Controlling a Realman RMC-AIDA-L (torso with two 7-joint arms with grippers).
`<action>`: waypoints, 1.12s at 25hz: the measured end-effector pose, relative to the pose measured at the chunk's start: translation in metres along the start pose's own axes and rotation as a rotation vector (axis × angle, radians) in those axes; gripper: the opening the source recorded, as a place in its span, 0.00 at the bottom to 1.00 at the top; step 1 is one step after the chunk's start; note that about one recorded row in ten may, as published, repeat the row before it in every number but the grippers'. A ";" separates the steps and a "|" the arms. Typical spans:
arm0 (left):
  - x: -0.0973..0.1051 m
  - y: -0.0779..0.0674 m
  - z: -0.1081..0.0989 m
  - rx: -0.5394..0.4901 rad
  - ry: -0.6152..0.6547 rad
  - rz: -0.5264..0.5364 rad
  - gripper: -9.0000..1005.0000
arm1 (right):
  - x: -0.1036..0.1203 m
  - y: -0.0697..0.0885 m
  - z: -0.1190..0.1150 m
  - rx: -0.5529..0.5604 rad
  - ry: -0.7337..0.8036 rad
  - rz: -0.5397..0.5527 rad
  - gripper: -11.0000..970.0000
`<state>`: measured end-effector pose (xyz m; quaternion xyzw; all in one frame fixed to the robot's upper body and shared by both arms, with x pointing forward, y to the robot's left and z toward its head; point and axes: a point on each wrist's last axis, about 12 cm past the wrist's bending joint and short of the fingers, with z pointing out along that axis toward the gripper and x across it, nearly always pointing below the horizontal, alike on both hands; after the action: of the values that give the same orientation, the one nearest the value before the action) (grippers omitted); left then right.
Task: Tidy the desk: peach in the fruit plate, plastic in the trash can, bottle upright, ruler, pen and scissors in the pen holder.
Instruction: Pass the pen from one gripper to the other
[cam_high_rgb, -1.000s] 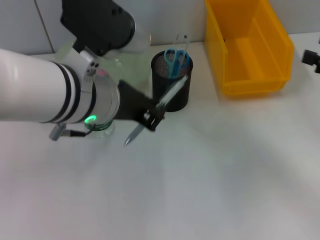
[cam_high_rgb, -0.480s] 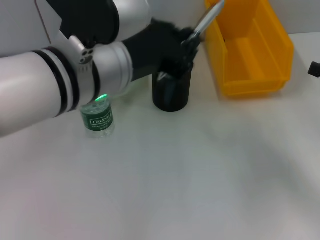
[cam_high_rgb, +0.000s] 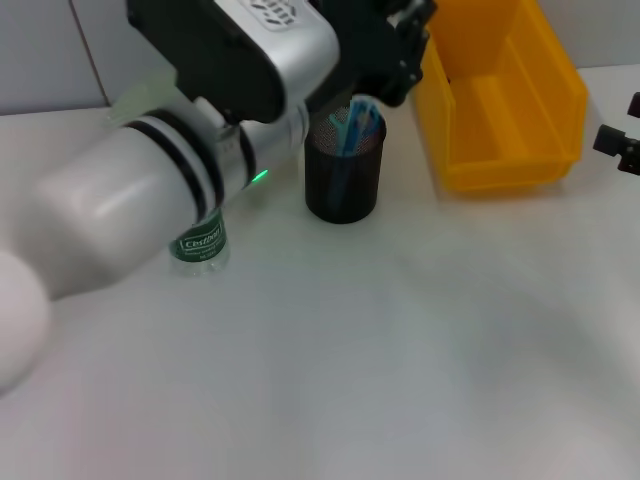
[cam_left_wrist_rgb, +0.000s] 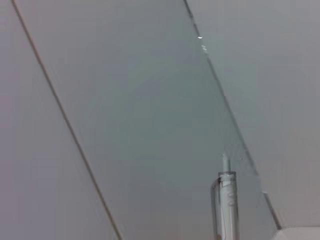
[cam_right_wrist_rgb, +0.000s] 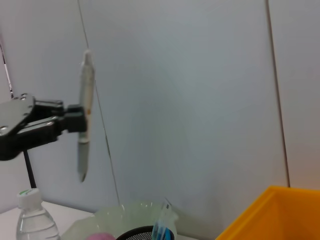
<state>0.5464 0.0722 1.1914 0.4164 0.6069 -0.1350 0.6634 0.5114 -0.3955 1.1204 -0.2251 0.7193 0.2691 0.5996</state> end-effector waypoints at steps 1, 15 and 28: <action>0.000 0.000 0.000 0.000 0.000 0.000 0.16 | 0.000 0.000 0.001 -0.002 0.001 0.000 0.84; 0.024 -0.006 0.013 -0.199 -0.221 -0.042 0.17 | -0.001 0.002 0.010 -0.033 0.013 0.008 0.84; 0.064 -0.001 0.005 -0.158 -0.332 -0.025 0.17 | -0.003 0.008 0.020 -0.054 -0.011 -0.001 0.84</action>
<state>0.5641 0.0888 1.1316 0.3276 0.5029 -0.1618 0.7833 0.5217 -0.3767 1.1212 -0.2403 0.7083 0.2894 0.5974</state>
